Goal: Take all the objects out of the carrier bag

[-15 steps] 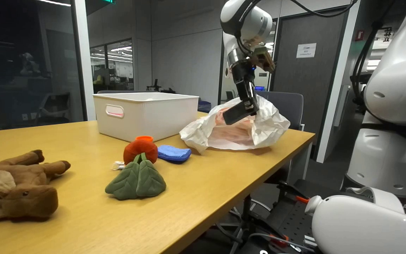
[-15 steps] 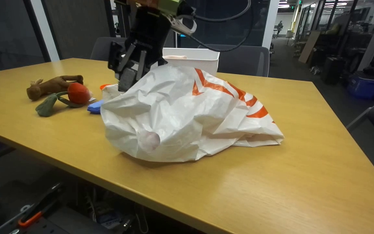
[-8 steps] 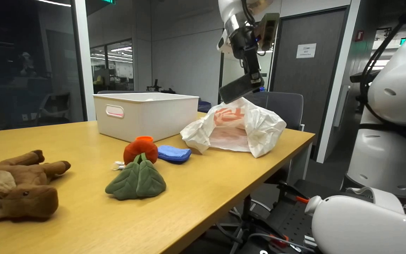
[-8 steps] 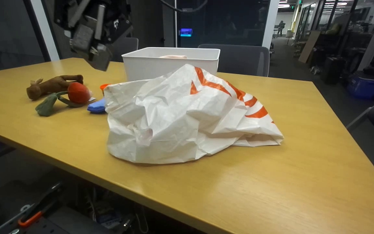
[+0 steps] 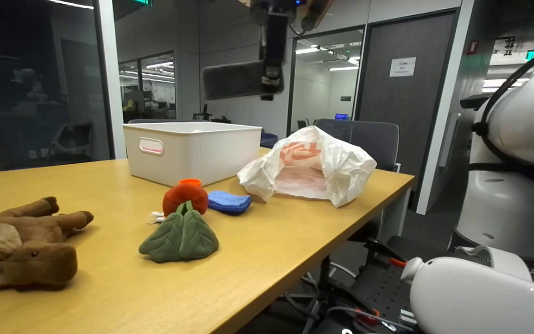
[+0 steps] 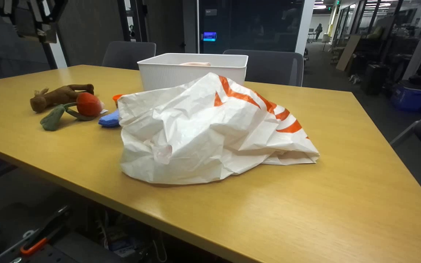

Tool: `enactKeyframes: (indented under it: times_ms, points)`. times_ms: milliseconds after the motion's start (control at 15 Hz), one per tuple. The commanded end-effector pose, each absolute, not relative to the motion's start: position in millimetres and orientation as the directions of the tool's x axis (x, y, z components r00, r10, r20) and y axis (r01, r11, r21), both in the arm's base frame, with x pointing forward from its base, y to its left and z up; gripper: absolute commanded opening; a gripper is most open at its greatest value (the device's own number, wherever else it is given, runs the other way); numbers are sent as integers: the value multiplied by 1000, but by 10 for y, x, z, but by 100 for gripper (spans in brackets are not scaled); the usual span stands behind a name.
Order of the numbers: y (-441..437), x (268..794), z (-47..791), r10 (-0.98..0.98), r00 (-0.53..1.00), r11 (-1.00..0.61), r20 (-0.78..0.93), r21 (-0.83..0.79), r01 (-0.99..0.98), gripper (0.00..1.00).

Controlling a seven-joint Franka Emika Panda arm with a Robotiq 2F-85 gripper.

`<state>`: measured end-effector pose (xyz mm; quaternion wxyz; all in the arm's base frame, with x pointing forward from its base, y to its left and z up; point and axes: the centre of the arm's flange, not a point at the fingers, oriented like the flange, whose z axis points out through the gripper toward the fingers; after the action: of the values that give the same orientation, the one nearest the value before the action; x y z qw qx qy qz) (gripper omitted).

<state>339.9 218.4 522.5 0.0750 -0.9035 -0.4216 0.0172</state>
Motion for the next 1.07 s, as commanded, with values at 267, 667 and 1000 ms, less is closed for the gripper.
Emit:
enactKeyframes:
  times_ms: [267,667,1000]
  points:
    - [2190,4429,4476,768,555,-624,320,181,760,8]
    - [1663,4813,3823,753,553,-641,356,206,739,52]
    - [1580,4831,3662,770,541,-612,337,153,776,87]
